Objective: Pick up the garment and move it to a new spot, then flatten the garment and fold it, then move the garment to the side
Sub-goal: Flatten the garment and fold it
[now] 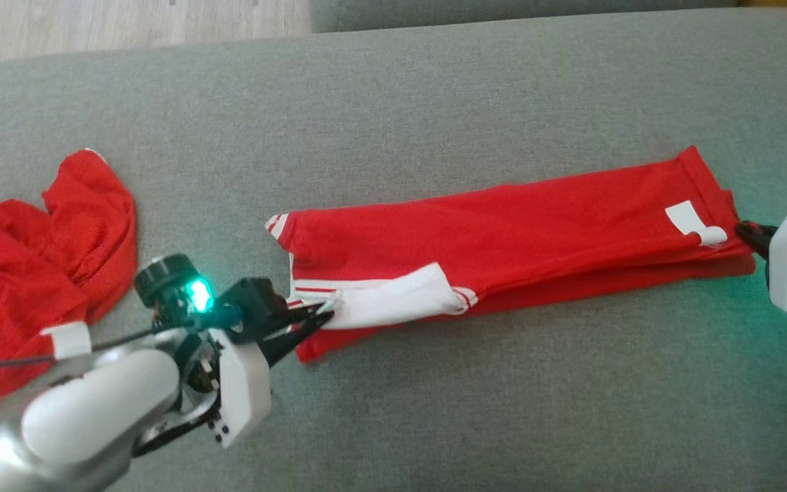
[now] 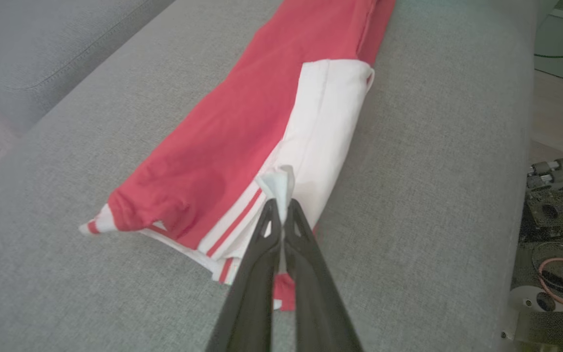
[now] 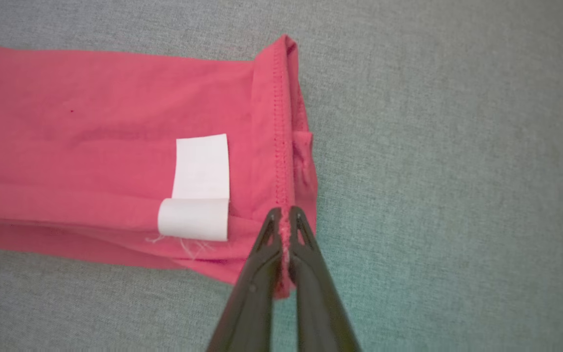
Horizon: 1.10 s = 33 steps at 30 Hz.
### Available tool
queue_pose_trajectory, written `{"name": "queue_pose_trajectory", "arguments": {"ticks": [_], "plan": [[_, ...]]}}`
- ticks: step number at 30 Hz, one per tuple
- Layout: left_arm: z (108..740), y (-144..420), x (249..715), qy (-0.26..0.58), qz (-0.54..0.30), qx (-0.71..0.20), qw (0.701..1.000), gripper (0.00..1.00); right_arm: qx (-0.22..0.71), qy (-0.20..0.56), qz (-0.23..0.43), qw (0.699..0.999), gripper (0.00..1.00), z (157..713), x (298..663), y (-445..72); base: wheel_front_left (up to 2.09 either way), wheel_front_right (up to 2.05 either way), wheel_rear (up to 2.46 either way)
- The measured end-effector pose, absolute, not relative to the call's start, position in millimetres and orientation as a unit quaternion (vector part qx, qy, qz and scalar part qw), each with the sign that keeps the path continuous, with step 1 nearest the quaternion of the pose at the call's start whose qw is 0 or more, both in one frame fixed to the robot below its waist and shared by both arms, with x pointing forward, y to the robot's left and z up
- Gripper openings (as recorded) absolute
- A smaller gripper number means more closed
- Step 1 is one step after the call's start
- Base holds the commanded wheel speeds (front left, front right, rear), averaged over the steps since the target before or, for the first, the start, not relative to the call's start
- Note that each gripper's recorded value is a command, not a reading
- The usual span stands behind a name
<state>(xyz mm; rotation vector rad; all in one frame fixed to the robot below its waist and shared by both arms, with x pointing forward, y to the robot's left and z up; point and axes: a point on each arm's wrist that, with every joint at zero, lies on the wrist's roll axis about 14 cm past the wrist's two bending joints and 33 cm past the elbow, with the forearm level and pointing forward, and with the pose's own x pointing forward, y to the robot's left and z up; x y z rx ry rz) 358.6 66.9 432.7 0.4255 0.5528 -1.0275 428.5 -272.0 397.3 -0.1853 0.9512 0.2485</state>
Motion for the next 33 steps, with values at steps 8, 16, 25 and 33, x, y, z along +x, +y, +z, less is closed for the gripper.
{"name": "queue_pose_trajectory", "arguments": {"ticks": [8, 16, 25, 33], "plan": [[425, 77, 365, 0.247, -0.446, 0.17, 0.843, 1.0, -0.056, 0.468, 0.094, 0.877, 1.0, 396, 408, -282, 0.0, 0.0, 0.0], [486, 99, 411, 0.096, -0.29, 0.056, 0.95, 1.0, -0.008, 0.26, 0.097, 0.961, 1.0, 473, 450, -266, 0.0, 0.0, 0.0], [547, 126, 412, -0.015, -0.147, -0.068, 0.987, 1.0, 0.015, 0.09, 0.127, 0.988, 1.0, 517, 453, -228, 0.0, 0.0, 0.0], [509, 135, 365, -0.001, -0.085, -0.112, 0.99, 1.0, 0.029, 0.035, 0.143, 0.989, 1.0, 518, 440, -188, 0.0, 0.0, 0.0]]}}
